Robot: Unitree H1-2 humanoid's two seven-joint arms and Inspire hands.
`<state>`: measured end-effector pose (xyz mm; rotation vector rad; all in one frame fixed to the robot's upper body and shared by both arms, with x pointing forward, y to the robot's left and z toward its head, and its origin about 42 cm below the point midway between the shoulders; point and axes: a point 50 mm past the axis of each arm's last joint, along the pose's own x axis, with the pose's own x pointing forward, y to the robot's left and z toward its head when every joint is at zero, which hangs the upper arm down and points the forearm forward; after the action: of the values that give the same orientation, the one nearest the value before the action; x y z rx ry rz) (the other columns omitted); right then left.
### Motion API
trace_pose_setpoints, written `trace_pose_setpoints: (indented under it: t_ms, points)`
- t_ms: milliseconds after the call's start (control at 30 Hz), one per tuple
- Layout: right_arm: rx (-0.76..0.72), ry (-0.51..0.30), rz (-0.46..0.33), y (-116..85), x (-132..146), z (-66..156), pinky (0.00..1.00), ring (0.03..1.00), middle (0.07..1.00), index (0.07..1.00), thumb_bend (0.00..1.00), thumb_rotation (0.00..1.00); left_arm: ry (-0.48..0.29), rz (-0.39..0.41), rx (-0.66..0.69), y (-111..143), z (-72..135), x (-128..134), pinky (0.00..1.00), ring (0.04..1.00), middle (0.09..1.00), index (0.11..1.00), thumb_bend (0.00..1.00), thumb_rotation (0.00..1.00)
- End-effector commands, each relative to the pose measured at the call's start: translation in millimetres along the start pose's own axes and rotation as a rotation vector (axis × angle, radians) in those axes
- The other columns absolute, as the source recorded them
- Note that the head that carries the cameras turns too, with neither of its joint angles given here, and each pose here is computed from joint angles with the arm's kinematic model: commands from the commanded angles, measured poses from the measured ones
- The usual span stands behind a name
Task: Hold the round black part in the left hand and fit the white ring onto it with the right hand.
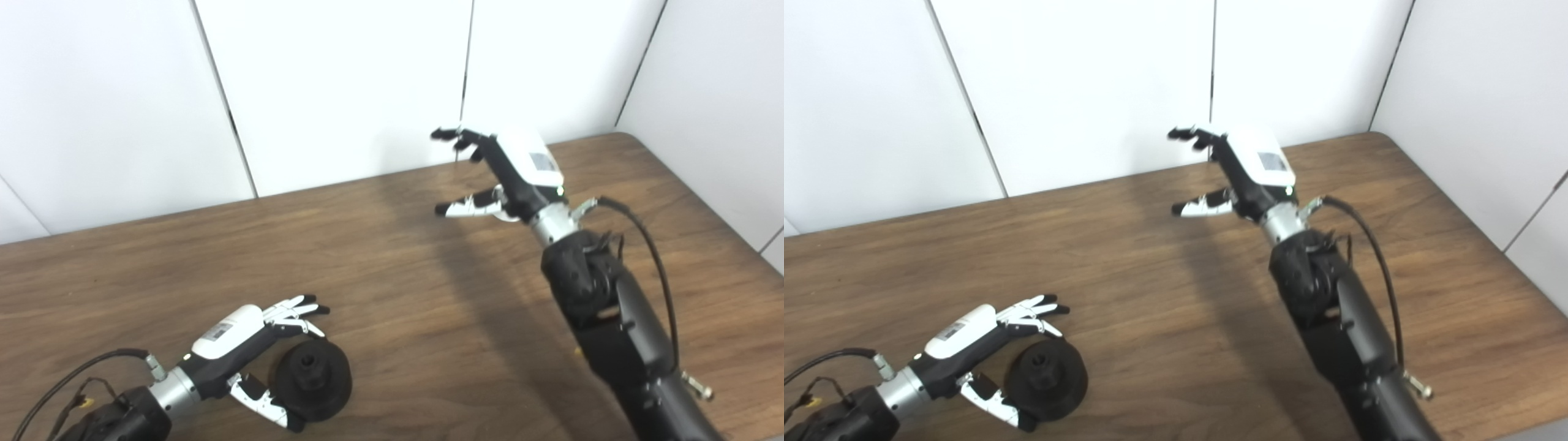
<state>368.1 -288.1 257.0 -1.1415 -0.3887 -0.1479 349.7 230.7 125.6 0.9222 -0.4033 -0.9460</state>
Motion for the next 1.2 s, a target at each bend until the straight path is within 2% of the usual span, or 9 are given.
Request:
trace_pose_setpoints:
  t_ms: [0, 133, 267, 533, 600, 833, 967, 1100, 1167]
  points:
    - [-0.075, -0.002, -0.077, -26, 23, -6, 0.62, 0.744, 0.779, 0.745, 0.64, 0.19, 0.047, -0.052, 0.026, 5, -10, -9, 0.97, 0.995, 0.922, 0.487, 0.52, 0.07]
    - [-0.162, 0.071, -0.024, -41, 41, -27, 0.66, 0.800, 0.821, 0.765, 0.64, 0.26, 0.046, -0.052, 0.026, 5, -10, -10, 0.97, 0.996, 0.922, 0.487, 0.52, 0.07]
    - [-0.212, 0.136, 0.026, -52, 53, -44, 0.65, 0.848, 0.870, 0.764, 0.70, 0.36, 0.051, -0.046, 0.029, 5, -11, -11, 0.97, 0.994, 0.921, 0.487, 0.52, 0.07]
    - [-0.262, 0.232, 0.097, -68, 69, -71, 0.68, 0.862, 0.884, 0.761, 0.75, 0.45, 0.050, -0.048, 0.032, 3, -11, -12, 0.97, 0.991, 0.917, 0.487, 0.52, 0.07]
    - [-0.261, 0.261, 0.135, -72, 71, -77, 0.70, 0.884, 0.901, 0.774, 0.75, 0.49, 0.049, -0.049, 0.034, 3, -10, -11, 0.96, 0.989, 0.916, 0.487, 0.52, 0.07]
    - [-0.271, 0.319, 0.220, -83, 72, -100, 0.72, 0.900, 0.915, 0.772, 0.76, 0.52, 0.055, -0.037, 0.029, 3, -12, -13, 0.95, 0.986, 0.914, 0.487, 0.52, 0.07]
    - [-0.259, 0.355, 0.267, -84, 71, -107, 0.78, 0.937, 0.944, 0.796, 0.78, 0.58, 0.058, -0.032, 0.021, 3, -13, -12, 0.95, 0.980, 0.915, 0.487, 0.52, 0.07]
    - [-0.238, 0.381, 0.317, -83, 71, -110, 0.82, 0.952, 0.973, 0.817, 0.82, 0.64, 0.052, -0.039, 0.024, 3, -12, -11, 0.96, 0.988, 0.921, 0.487, 0.52, 0.07]
    - [-0.215, 0.396, 0.346, -82, 70, -112, 0.88, 0.975, 0.993, 0.831, 0.88, 0.67, 0.050, -0.041, 0.026, 4, -11, -11, 0.96, 0.990, 0.924, 0.488, 0.52, 0.07]
